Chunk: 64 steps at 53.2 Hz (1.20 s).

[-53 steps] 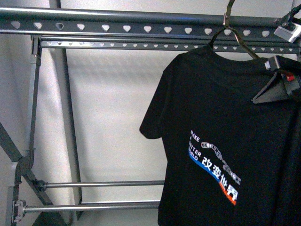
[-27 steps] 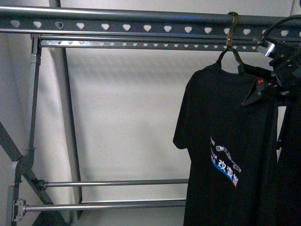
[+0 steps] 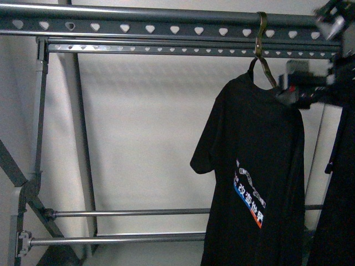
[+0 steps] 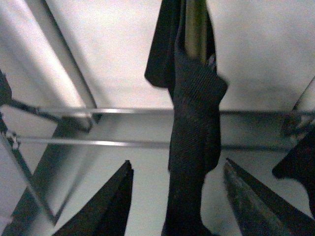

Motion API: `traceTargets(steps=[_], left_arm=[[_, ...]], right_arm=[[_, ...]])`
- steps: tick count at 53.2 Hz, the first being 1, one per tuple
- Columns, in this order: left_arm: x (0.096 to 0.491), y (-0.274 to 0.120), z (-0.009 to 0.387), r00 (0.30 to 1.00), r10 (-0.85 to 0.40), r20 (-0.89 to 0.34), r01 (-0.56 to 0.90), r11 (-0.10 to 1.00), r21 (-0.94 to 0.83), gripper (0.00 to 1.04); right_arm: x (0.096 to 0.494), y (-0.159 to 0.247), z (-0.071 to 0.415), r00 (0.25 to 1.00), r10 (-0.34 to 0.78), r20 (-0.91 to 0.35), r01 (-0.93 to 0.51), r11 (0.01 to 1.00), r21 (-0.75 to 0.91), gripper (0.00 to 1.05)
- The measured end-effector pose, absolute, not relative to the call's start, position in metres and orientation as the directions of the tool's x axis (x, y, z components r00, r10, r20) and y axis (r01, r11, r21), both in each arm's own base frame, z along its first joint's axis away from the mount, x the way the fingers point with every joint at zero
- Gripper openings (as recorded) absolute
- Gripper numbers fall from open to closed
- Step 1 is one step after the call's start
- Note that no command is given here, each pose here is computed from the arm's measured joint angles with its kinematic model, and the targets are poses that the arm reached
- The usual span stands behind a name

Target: Hang clothes on hanger

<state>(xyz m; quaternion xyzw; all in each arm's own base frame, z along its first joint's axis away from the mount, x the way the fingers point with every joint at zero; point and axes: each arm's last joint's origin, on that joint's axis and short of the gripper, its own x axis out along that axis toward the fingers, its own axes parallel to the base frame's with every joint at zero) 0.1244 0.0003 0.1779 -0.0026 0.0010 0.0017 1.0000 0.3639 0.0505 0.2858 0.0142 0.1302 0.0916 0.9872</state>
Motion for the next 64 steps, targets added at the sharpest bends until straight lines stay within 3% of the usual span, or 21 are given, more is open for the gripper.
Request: traceTargets(steps=[6,11,14,17,21,28,35,57,64], left_arm=[[0.121,0.000,0.175,1.000,0.003,-0.001,-0.003,1.000,-0.005,0.04],[0.119,0.000,0.172,1.000,0.003,0.015,-0.003,1.000,-0.004,0.04],[0.117,0.000,0.173,1.000,0.003,0.021,-0.003,1.000,-0.004,0.04],[0.115,0.000,0.173,1.000,0.003,0.023,-0.003,1.000,-0.004,0.04],[0.113,0.000,0.173,1.000,0.003,0.022,-0.003,1.000,-0.004,0.04],[0.111,0.000,0.173,1.000,0.002,0.024,-0.002,1.000,-0.002,0.04],[0.106,0.000,0.172,1.000,0.004,0.021,-0.004,1.000,-0.002,0.04],[0.097,0.000,0.170,1.000,0.003,0.017,-0.003,1.000,-0.002,0.04],[0.097,0.000,0.170,1.000,0.003,0.017,-0.003,1.000,-0.002,0.04]], right_arm=[[0.302,0.051,0.307,0.978,0.205,-0.041,-0.204,0.979,0.021,0.85],[0.247,0.054,0.307,0.974,0.220,0.048,-0.221,0.975,0.013,0.99],[0.209,0.056,0.294,0.993,0.119,0.010,-0.120,0.993,0.011,0.90],[0.153,0.049,0.254,0.997,0.016,-0.074,-0.018,1.000,-0.023,0.74],[0.114,0.034,0.210,0.994,0.028,-0.104,-0.032,0.999,-0.035,0.58],[0.099,0.012,0.167,0.998,0.050,-0.028,-0.050,0.999,0.000,0.35],[0.098,0.001,0.165,1.000,0.008,-0.001,-0.008,1.000,-0.001,0.01],[0.098,0.000,0.165,1.000,0.003,-0.002,-0.003,1.000,-0.002,0.03],[0.098,0.000,0.165,1.000,0.003,-0.002,-0.003,1.000,-0.002,0.30]])
